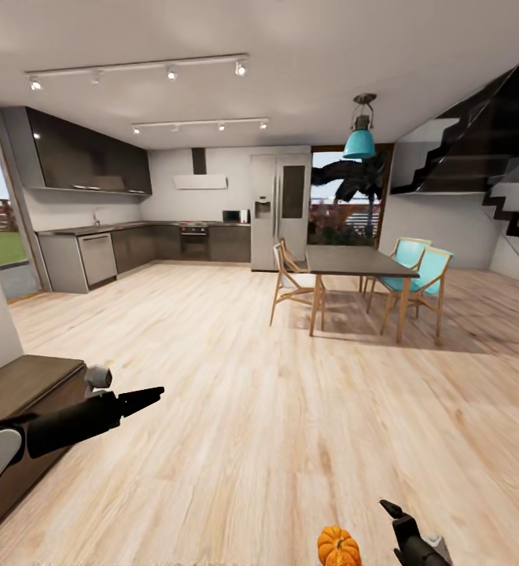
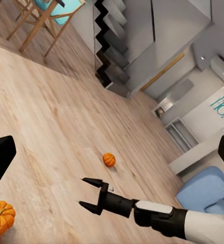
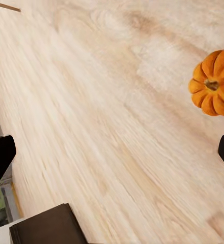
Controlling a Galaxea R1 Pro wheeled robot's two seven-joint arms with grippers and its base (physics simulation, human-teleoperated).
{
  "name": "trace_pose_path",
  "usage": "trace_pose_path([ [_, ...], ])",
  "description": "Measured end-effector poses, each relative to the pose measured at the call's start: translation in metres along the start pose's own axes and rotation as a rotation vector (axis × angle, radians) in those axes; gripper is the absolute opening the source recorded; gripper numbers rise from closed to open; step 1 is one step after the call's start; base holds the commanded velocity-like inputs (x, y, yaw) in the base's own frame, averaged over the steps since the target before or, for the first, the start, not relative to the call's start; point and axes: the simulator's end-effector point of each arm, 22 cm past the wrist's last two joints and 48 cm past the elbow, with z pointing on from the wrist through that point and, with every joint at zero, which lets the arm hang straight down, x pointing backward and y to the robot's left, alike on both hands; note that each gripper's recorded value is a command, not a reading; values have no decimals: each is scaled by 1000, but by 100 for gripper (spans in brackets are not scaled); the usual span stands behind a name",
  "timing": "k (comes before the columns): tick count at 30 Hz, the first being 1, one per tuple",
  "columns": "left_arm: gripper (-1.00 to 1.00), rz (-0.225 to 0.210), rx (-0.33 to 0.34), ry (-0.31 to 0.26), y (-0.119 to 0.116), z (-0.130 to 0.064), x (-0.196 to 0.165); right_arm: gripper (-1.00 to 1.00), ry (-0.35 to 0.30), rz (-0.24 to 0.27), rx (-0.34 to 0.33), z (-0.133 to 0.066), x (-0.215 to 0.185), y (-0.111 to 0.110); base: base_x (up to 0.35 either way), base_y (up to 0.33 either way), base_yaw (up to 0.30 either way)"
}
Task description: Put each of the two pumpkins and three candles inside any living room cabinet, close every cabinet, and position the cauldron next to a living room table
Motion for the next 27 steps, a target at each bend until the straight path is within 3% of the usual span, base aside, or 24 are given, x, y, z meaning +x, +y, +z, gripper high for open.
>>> trace_pose_path([
  [3, 100, 1, 0, -1, 0, 0, 0, 100, -82, -11, 41, 4, -4, -7, -291, -159, 0],
  [6, 100, 1, -1, -1, 0, 0, 0, 100, -107, -22, 59, 6, -3, -9, -306, -135, 0],
  [12, 100, 1, -1, 0, 0, 0, 0, 100, -125, -37, 61, 6, -7, -7, -215, -119, 0],
  [20, 100, 1, -1, 0, 0, 0, 0, 100, -130, -44, 62, 5, -10, -6, -45, -29, 0],
  [22, 100, 1, -1, 0, 0, 0, 0, 100, -121, -68, 66, 6, -8, -6, -8, -5, 0],
  [24, 100, 1, -1, 0, 0, 0, 0, 100, -85, -153, 90, 8, 1, -7, -4, -2, 0],
  [27, 100, 1, 0, 0, 0, 0, 0, 100, -58, -234, 159, 13, 8, -11, -2, -1, 0],
])
